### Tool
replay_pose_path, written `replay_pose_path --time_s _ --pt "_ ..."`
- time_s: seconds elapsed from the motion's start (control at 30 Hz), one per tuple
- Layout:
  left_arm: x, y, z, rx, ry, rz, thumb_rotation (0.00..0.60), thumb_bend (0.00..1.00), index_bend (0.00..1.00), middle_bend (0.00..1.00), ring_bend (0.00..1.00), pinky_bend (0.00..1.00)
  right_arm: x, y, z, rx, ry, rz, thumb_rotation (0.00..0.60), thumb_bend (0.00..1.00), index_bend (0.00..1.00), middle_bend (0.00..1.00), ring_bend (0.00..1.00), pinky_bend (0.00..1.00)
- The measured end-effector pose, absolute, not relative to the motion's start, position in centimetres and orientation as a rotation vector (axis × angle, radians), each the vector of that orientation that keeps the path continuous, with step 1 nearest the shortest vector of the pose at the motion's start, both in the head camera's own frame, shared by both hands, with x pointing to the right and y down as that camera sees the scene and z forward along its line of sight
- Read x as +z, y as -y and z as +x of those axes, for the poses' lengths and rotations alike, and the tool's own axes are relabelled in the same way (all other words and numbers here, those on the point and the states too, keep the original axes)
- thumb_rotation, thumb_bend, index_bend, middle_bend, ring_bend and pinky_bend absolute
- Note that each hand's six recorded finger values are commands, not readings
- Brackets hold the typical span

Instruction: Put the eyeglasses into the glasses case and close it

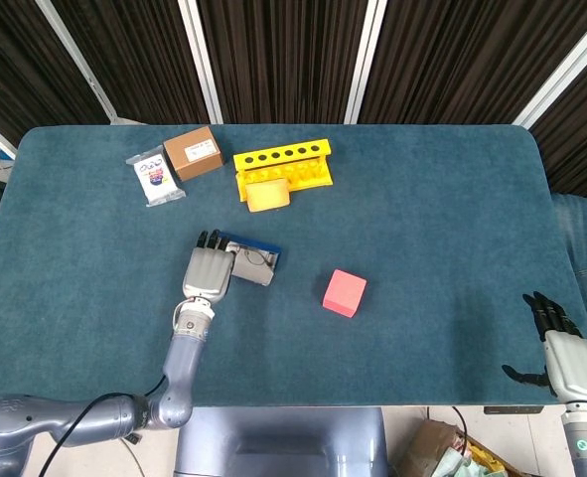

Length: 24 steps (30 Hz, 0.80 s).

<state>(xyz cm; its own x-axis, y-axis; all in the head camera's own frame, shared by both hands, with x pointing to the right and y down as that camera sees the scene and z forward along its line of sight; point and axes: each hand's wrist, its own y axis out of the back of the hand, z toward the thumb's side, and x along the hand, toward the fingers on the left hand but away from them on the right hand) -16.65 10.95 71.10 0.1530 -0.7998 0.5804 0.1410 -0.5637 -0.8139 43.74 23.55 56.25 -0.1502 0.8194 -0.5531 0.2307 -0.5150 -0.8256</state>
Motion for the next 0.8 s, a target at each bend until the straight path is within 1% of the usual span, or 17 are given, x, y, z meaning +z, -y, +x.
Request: replay_pose_path --time_s 0.3,0.8 --pt "70.5 -10.4 -16.7 -1.555 -0.638 -1.650 0.600 0.43 0.59 0.21 0.06 0.10 56.2 -23.5 43.7 1.708 1.184 -1.666 0.600 0.00 0.00 0.00 0.00 0.18" --pt "70.9 -9.1 -14.6 -1.568 -0.622 -1.633 0.600 0.43 0.59 0.21 0.06 0.10 56.3 -23.5 43.8 1.712 1.186 -1.667 0.600 0.00 0.00 0.00 0.00 0.18"
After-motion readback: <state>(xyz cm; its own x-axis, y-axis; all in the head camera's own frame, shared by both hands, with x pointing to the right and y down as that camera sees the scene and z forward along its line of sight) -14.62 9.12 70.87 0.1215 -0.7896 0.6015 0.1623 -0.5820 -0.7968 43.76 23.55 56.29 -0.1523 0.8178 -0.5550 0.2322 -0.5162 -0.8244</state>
